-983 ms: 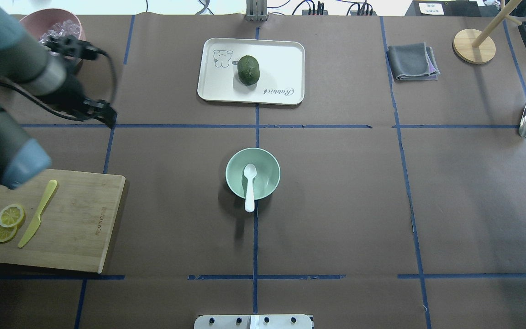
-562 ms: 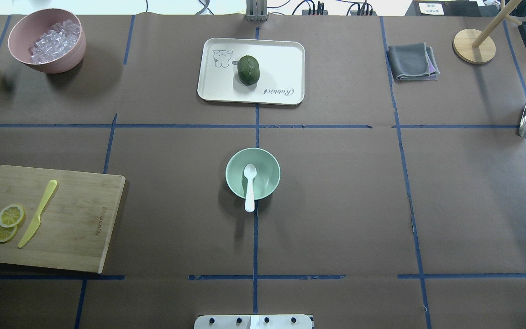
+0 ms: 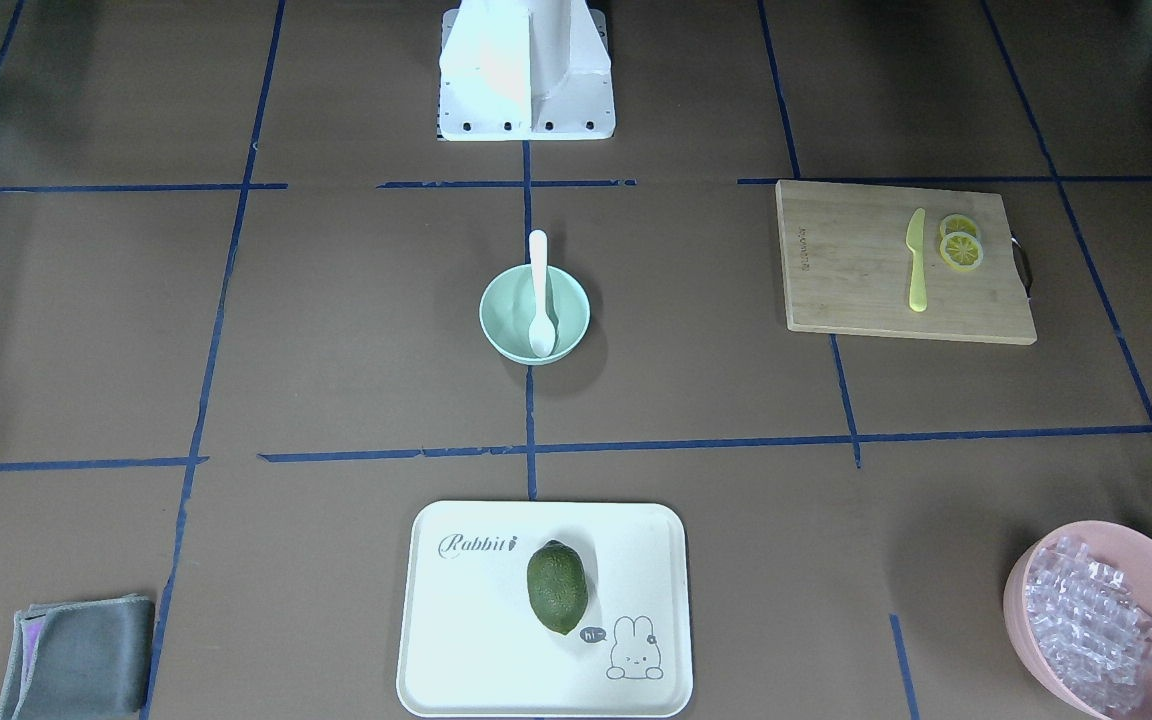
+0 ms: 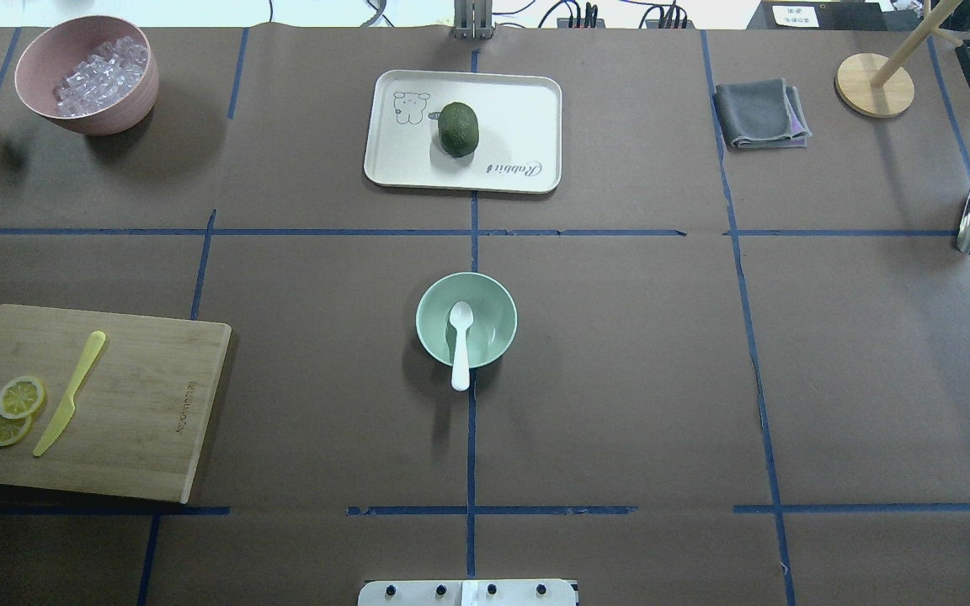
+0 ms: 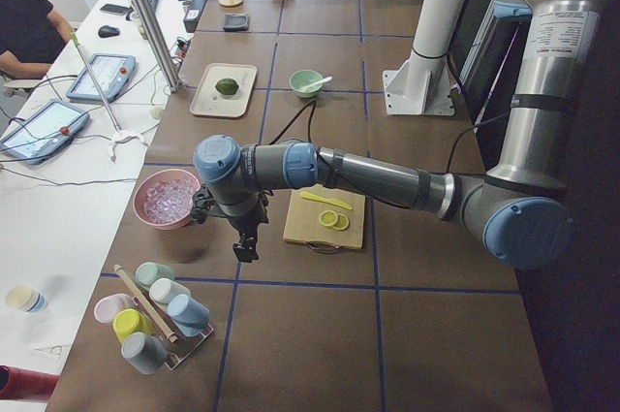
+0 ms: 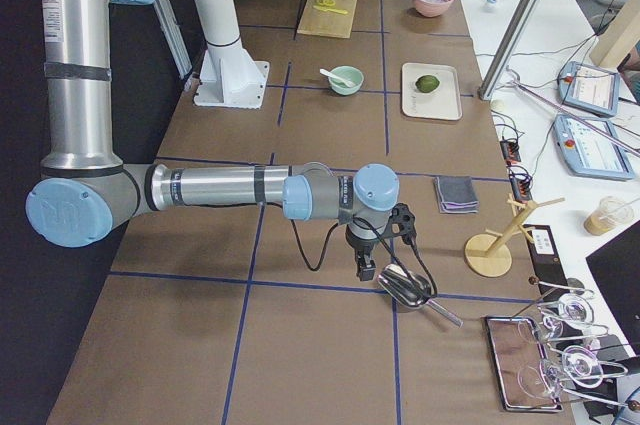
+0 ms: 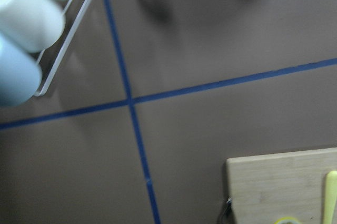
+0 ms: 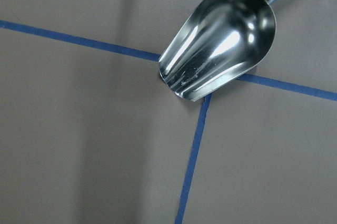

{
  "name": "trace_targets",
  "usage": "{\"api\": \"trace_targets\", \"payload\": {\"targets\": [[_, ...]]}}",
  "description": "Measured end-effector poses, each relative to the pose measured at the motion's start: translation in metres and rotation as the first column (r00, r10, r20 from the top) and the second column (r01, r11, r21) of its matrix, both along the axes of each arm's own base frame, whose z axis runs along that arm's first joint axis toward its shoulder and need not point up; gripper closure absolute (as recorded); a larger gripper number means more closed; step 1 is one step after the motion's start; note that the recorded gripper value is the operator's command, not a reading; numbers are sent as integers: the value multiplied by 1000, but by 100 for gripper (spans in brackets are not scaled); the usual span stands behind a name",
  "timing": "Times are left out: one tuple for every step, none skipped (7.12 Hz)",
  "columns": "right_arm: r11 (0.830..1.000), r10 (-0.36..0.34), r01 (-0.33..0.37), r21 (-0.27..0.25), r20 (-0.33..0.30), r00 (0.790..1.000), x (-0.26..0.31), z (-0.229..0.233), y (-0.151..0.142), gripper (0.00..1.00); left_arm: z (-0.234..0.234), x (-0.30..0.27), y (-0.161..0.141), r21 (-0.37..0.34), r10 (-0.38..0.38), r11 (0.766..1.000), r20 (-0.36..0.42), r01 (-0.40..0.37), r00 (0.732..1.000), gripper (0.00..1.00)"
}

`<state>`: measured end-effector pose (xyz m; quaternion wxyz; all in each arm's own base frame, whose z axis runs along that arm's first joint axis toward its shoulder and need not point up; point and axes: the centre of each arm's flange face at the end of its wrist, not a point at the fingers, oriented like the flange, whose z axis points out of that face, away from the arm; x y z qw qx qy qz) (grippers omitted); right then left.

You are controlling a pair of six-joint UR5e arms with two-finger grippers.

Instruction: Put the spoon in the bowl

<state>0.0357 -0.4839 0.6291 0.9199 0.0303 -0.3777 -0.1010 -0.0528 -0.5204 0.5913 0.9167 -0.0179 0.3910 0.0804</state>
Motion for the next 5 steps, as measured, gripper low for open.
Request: {"api": "trace_targets", "payload": {"targets": [[1000, -6, 6, -3, -2, 1000, 2, 2, 0, 1, 11, -2, 15, -12, 6, 1000, -5, -6, 1000, 0], [1000, -9, 9, -9, -5, 1000, 3, 8, 0, 1, 22, -4, 36, -29, 7, 1000, -7, -8, 1000, 0], [1000, -13, 12, -18, -7, 1000, 3, 14, -1, 1, 29, -5, 59, -44, 4, 999, -8, -4, 1000, 0], [1000, -17, 17, -23, -7, 1000, 4, 19, 0, 1, 31, -5, 77, -57, -4, 998, -7, 4, 1000, 0], [999, -21, 21, -28, -4, 1000, 3, 22, 0, 1, 31, -6, 86, -64, -12, 998, -6, 11, 1000, 0]]}}
